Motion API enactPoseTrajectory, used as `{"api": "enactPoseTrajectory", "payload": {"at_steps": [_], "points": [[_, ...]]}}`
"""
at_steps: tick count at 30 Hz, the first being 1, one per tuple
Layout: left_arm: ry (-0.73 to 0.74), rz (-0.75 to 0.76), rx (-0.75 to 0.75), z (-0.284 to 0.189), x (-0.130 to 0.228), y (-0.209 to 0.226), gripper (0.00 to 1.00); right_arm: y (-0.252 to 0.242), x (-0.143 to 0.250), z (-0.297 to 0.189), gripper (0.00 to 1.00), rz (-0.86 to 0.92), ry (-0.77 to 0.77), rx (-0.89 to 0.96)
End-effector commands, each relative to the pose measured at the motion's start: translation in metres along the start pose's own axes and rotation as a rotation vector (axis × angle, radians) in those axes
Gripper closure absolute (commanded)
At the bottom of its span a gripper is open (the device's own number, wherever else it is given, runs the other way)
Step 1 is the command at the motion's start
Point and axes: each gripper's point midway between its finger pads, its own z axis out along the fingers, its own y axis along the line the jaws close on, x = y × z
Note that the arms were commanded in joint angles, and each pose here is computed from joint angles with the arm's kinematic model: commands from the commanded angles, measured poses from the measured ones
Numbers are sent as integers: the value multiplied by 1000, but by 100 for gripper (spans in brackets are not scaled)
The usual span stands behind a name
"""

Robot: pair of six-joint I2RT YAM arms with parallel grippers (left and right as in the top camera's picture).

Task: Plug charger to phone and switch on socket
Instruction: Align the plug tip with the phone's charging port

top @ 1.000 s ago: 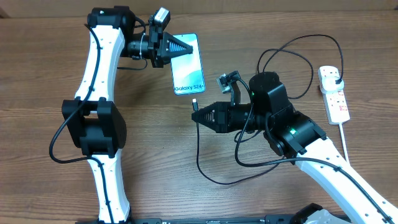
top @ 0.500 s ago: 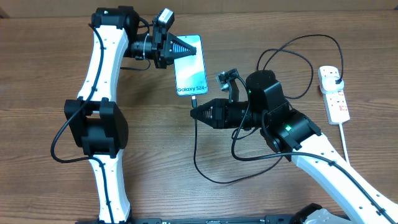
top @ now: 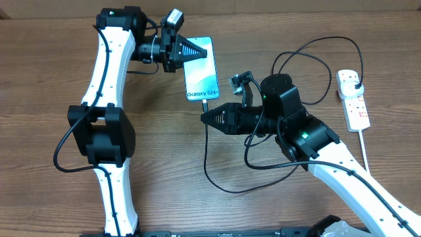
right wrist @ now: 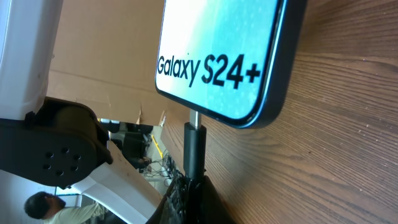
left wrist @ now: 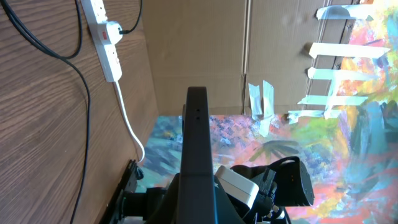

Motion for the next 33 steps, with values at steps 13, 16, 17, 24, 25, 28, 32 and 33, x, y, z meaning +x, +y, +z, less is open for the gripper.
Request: {"api": "enactPoseTrajectory", "payload": {"at_steps": [13,16,17,24,25,28,32,33], "points": [[13,54,62,10,9,-34,96,1,-3,2,96,11,-11,-2],[13,54,62,10,9,-34,96,0,-4,2,96,12,-19,5],[13,54,62,10,9,-34,96,0,-5,1,96,13,-21,6],[13,51,62,10,9,-34,96,-7,-15,-5,96,70,-54,13],[13,52,62,10,9,-34,96,-7,-17,-6,96,76,-58,12],[13,52,62,10,9,-34,96,-7,-19,-6,96,83,-67,13],[14,52,62,10,9,-35,96,-8,-22,-6,96,100,-81,20],[13,52,62,10,9,-34,96,-8,-22,-6,96,99,-82,20]]}}
